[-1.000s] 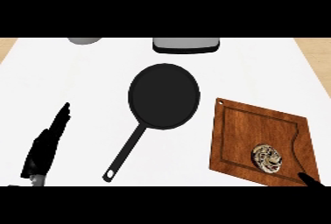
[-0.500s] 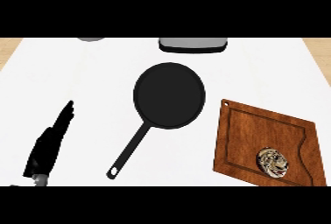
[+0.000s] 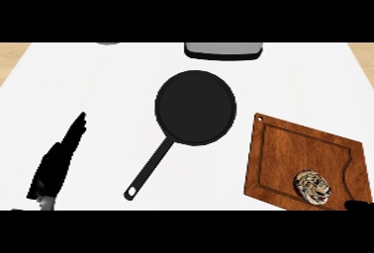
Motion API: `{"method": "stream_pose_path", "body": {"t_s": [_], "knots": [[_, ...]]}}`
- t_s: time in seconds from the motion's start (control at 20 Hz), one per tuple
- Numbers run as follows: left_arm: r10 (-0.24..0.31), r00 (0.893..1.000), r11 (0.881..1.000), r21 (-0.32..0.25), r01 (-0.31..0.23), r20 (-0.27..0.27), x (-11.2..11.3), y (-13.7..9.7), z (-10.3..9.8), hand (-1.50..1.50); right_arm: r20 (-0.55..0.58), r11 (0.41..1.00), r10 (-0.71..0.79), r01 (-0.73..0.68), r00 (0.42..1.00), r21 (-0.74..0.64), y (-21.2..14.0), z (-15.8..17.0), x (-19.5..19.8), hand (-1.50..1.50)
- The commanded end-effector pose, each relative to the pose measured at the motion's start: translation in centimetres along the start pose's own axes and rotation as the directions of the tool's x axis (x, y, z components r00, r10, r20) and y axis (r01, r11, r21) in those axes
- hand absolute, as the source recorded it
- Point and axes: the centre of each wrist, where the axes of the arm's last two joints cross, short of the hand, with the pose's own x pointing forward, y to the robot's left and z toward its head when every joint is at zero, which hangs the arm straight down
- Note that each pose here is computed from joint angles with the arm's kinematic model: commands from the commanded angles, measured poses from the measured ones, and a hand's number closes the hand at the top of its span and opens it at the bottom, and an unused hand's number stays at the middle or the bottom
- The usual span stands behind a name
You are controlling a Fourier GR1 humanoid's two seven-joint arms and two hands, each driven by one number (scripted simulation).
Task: Pick the cupcake from the cutting board and place it in the pan
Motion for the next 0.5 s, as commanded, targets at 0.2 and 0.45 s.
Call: {"method": "stream_pose_path", "body": {"t_s": [0.2, 0.45], "knots": [[-0.006, 1.0, 1.0, 0.0, 0.006, 0.002, 0.7, 0.2, -1.1, 0.0, -0.229, 0.987, 0.142, -0.12, 0.963, 0.11, -0.8, -2.8, 3.6, -1.5], [-0.014, 1.0, 1.0, -0.007, 0.014, 0.008, 0.7, -0.3, -0.3, 0.0, -0.296, 0.961, 0.234, -0.173, 0.926, 0.217, 0.4, -2.4, 3.7, -1.5]]}}
